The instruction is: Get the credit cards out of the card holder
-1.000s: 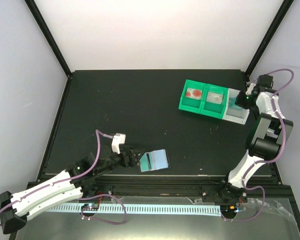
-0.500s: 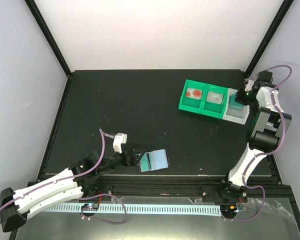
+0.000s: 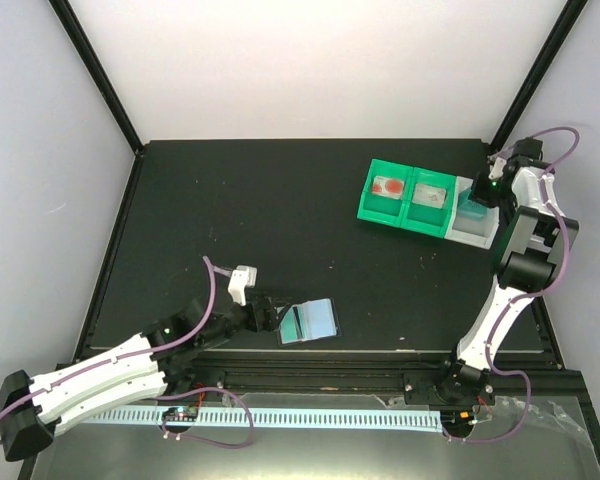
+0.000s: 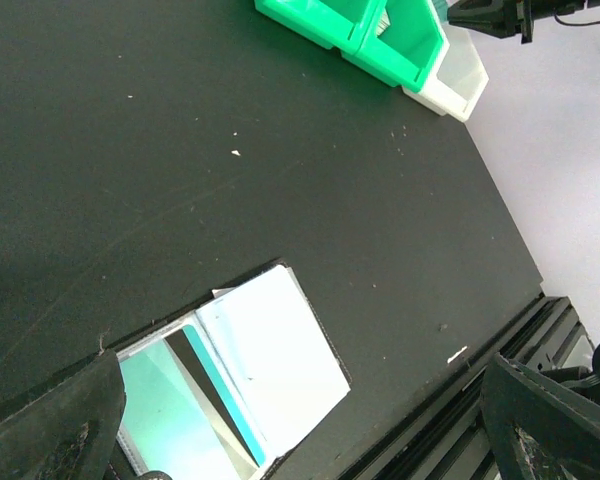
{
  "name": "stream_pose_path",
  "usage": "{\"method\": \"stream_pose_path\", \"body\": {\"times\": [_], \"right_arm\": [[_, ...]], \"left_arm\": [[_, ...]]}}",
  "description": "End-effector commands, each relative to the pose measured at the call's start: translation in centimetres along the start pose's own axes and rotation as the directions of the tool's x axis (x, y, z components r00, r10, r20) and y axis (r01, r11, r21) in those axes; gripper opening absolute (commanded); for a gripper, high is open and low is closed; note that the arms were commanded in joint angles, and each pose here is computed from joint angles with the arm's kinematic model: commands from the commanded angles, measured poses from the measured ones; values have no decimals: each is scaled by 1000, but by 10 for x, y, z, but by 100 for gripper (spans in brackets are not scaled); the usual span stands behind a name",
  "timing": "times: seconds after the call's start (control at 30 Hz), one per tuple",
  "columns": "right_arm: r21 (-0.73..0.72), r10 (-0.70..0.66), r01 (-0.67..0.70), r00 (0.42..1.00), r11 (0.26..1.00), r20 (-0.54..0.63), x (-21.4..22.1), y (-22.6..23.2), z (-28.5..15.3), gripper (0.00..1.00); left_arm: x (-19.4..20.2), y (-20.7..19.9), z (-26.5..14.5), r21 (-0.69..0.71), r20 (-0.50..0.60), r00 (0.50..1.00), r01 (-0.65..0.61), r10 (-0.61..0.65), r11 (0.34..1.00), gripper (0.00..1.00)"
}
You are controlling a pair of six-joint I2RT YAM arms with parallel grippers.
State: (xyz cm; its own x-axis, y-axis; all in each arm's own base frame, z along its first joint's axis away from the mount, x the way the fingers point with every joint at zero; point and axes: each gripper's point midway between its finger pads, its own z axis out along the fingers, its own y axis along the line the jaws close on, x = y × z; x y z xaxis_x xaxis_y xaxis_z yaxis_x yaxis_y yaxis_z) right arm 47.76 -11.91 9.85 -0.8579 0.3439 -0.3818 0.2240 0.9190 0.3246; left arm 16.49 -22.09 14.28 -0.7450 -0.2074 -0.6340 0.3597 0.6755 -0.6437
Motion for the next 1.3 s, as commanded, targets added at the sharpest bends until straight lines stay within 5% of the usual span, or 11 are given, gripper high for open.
{"method": "stream_pose_path", "body": {"times": [0.0,0.93,1.07,1.27], "right_arm": [[36,16,-15,1000,999,-8,-8,-11,7,11],[202,201,-228,968,952,149,-28,-24,-16,28],[222,243,-268,960,937,136,-10,-23,-18,23],[230,259,-290,953,929,154,14,-26,-18,1]], "left_arm": [[-22,-16,-3,25,60,998,0,-2,1000,99],[-21,-9,-5,-26,39,999,-29,30,999,99],[-14,-4,0,-62,-4,999,-39,38,997,99],[-11,-5,3,-53,-20,999,-45,44,998,99]]}}
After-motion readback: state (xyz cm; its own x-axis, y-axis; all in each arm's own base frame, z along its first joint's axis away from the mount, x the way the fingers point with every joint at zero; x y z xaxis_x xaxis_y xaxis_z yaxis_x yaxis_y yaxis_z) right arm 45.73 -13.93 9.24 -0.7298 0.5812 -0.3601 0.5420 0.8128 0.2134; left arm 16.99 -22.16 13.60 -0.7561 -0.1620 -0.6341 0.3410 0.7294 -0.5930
